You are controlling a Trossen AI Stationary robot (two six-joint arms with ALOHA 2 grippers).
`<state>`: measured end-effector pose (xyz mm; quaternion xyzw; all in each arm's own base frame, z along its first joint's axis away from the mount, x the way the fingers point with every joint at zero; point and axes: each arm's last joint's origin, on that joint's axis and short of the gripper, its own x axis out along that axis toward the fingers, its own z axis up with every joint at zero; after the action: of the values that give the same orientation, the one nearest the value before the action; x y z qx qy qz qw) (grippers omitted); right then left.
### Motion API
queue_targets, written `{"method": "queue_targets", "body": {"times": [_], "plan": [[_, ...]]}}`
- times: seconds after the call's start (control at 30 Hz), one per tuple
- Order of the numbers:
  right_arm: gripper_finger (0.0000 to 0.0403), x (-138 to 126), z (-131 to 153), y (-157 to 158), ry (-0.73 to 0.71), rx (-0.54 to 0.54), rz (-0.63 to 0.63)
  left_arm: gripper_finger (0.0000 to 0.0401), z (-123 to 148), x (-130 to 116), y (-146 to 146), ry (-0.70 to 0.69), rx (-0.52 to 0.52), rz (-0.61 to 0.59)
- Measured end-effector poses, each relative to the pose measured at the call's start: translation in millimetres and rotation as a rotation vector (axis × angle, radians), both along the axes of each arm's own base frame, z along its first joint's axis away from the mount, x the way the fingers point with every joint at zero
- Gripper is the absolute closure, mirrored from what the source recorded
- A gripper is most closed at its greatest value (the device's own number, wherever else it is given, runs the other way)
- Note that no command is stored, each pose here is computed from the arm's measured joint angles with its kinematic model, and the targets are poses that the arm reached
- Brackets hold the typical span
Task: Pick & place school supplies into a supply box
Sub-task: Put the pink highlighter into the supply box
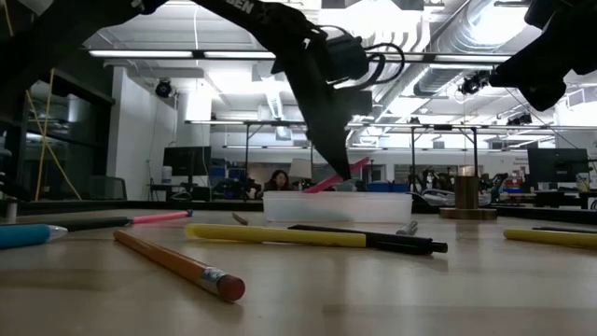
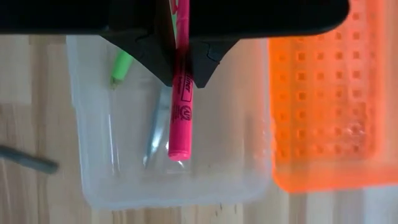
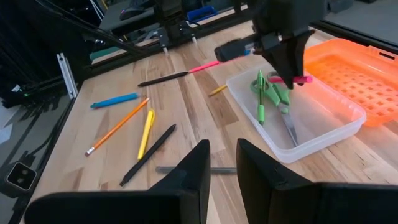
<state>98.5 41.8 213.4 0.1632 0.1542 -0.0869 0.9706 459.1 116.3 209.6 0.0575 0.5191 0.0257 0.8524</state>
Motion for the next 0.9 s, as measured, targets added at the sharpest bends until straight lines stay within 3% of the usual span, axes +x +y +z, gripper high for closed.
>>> {"method": "queue_targets", "body": {"times": [0.5, 0.9], "plan": [[0.0348, 0, 0, -1, -0.009, -0.001, -0.030, 0.0353, -25, 3, 0, 0.064, -0.021, -0.023], [0.0348, 0, 0, -1, -0.012, -0.005, -0.045, 0.0352, -27, 6, 1, 0.053, -0.014, -0.049]]}}
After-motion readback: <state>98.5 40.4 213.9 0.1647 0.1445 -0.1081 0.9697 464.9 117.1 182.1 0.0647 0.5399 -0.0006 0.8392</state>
